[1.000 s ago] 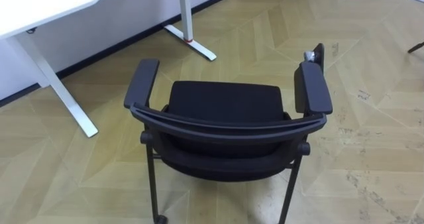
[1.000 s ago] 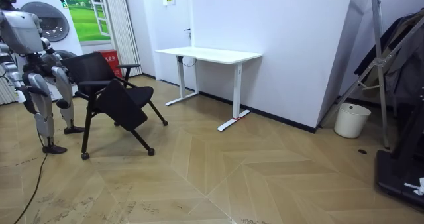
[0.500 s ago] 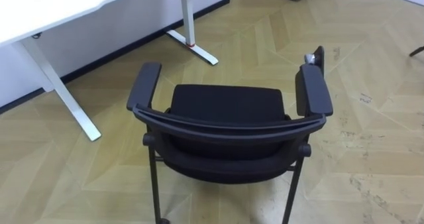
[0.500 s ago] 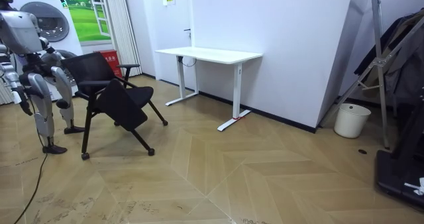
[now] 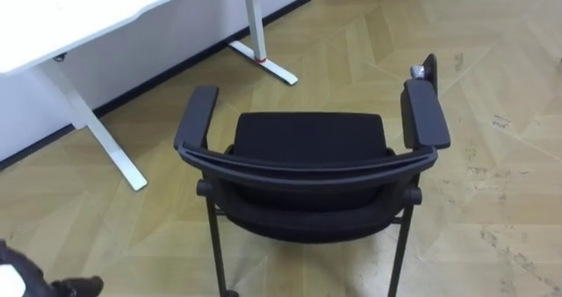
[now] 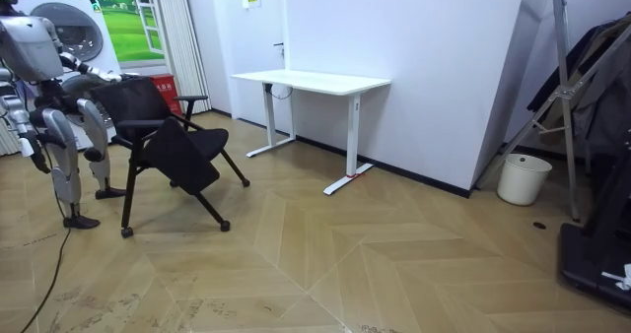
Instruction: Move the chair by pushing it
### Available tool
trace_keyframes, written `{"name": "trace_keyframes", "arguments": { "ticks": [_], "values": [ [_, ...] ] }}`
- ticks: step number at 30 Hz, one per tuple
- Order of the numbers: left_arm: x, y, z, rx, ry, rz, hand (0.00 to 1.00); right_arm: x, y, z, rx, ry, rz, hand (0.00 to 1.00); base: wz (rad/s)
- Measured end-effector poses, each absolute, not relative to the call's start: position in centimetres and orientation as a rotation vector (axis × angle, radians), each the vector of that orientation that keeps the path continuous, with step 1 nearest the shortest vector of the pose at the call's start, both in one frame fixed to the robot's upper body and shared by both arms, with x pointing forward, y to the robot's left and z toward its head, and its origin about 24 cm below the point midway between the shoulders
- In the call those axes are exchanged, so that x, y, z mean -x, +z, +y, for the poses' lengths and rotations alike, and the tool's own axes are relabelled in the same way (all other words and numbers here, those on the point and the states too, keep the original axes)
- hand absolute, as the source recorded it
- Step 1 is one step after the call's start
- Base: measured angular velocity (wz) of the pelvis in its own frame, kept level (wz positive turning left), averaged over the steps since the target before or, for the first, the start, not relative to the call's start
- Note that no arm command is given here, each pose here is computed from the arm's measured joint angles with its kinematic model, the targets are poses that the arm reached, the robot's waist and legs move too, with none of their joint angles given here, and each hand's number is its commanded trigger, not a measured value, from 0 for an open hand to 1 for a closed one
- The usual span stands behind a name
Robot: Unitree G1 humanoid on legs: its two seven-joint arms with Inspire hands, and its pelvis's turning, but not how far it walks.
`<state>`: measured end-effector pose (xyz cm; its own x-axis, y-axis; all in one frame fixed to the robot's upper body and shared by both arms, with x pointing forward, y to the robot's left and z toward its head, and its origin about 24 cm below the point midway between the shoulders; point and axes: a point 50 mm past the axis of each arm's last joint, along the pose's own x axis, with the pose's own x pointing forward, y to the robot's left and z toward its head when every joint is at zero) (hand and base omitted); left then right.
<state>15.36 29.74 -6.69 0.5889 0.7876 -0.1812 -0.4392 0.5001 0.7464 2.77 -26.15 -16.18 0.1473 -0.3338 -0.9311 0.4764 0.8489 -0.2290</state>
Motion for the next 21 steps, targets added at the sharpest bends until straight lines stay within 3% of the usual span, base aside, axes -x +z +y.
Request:
{"name": "trace_keyframes", "arguments": {
  "ticks": [9, 21],
  "values": [
    [-19.6, -0.9, 28.4, -0.935, 0.721, 0.195, 0.0, -3.1, -16.2, -26.1, -0.151, -0.553, 1.28, 0.0, -0.01],
    [-21.6, -1.3, 24.1, -1.213, 0.412, 0.12, 0.0, -3.7, -16.1, -26.0, -0.153, -0.548, 1.269, 0.0, -0.03]
  ]
}}
